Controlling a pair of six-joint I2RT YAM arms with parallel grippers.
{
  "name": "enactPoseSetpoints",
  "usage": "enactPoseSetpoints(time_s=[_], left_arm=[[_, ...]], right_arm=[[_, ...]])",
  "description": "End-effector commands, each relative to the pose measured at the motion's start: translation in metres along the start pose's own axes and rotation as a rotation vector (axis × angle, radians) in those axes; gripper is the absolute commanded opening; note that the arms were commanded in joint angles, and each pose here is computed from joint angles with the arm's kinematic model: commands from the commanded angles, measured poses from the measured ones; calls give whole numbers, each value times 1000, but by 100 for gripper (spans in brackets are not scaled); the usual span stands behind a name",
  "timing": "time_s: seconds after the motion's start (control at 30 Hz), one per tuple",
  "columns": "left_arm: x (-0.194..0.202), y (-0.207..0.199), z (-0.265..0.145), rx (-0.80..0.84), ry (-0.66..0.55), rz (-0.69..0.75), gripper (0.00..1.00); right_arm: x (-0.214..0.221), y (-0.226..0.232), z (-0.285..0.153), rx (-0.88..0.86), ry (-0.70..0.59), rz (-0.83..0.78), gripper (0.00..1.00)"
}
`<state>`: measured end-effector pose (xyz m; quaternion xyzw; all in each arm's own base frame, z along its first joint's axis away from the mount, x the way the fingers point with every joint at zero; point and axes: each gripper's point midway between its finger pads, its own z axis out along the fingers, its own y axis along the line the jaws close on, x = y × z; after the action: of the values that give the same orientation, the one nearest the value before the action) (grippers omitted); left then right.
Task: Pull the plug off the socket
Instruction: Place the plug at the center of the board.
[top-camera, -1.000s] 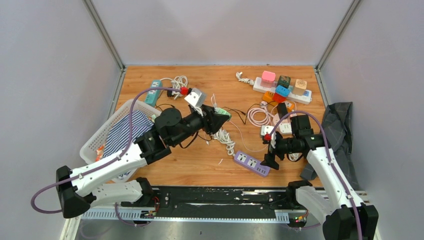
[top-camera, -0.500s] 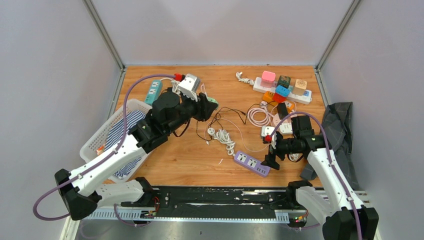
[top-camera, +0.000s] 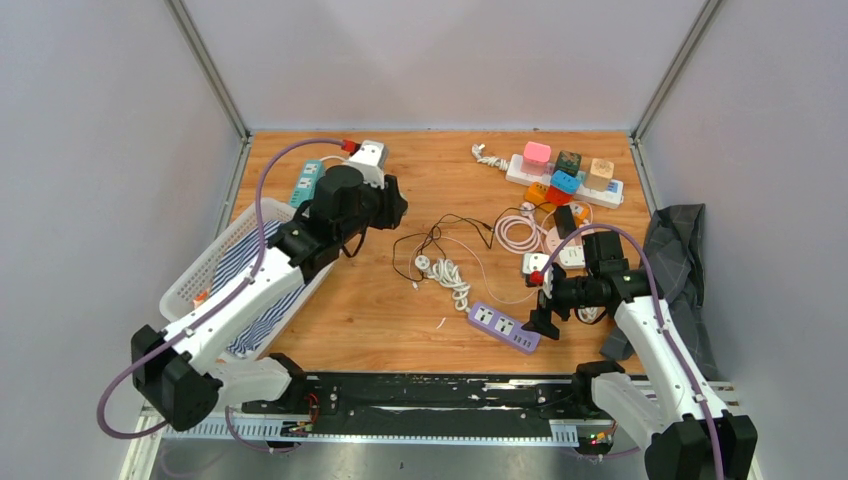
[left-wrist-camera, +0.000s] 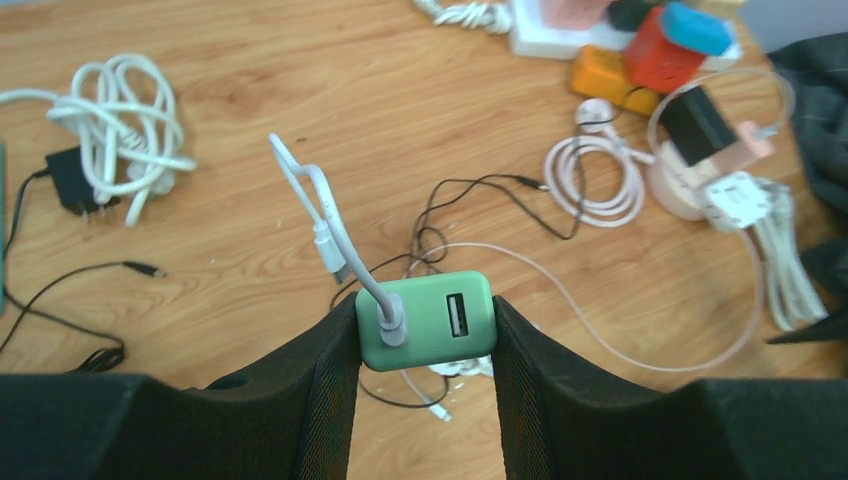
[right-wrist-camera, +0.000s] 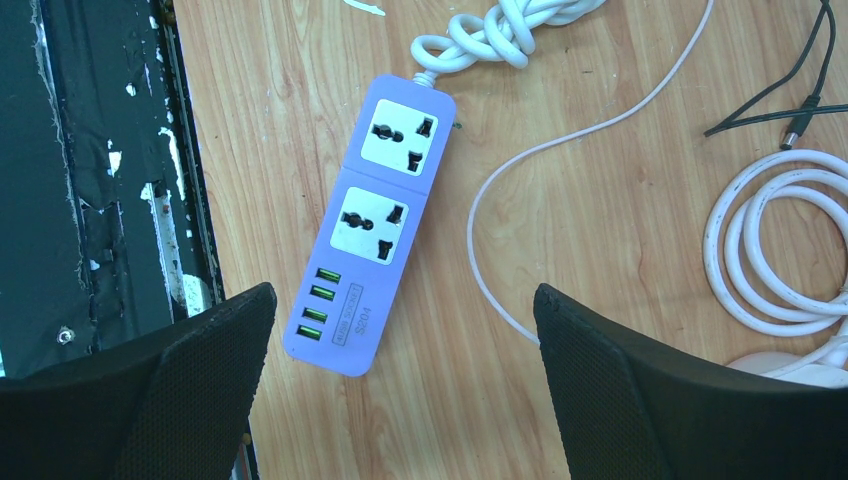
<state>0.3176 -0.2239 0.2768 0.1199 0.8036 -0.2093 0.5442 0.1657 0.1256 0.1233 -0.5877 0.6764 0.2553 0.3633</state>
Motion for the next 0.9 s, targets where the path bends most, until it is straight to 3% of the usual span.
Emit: enactPoseSetpoints(time_s=[0.0,0.37,0.87], left_arm=[[24,34,20,-122,109,18,0],[64,108,62,-503,360,120,0],[94,169,79,-850,506,337,0]], right_arm=[[1,7,0,-19,-16,16,100],[3,7,0,-21,-16,21,100],[3,7,0,-23,-18,27,100]])
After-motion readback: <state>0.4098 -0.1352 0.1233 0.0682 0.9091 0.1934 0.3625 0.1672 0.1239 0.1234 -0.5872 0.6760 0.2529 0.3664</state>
